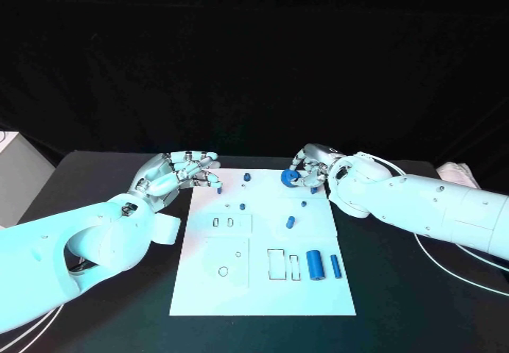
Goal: Assemble the parts on the task board
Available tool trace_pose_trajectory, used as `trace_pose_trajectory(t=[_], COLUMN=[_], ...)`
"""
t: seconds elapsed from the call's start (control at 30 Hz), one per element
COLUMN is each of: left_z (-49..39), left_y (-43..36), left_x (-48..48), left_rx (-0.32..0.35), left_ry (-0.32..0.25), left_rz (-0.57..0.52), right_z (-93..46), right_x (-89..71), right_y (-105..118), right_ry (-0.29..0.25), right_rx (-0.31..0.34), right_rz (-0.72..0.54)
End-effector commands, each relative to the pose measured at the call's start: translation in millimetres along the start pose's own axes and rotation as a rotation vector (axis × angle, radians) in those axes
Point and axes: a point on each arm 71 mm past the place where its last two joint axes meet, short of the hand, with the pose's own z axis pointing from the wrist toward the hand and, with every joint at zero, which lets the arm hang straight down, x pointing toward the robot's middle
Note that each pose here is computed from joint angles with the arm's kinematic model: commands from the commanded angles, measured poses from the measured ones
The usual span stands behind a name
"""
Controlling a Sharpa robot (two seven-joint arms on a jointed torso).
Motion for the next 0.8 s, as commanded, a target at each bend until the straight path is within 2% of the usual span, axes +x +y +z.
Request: trace_pose_trajectory(t=[0.03, 0.37, 0.53, 0.8], left_z=[0.6, 1.8, 2.5, 3.5], left_y=[-0.7, 0.1, 0.4, 0.9], left_x=[2.0, 2.9, 3.4, 4.0], left_rx=[0.005, 0.002, 0.001, 0.001], left_ry=[0.021, 0.023, 0.024, 0.025], left_rz=[-0.011, -0.012, -0.012, -0.013], right_z=[-3.1, -1.1, 3.5, 9.2], right_x=[-6.5, 4.2, 11.5, 23.9], right_y=[17.2, 76.0, 92.5, 104.6], right_ry=[-0.115, -0.146, -0.138, -0.112], right_rx=[-0.069, -0.216, -0.243, -0.249], right_rz=[-0.053, -0.102, -0.118, -0.132])
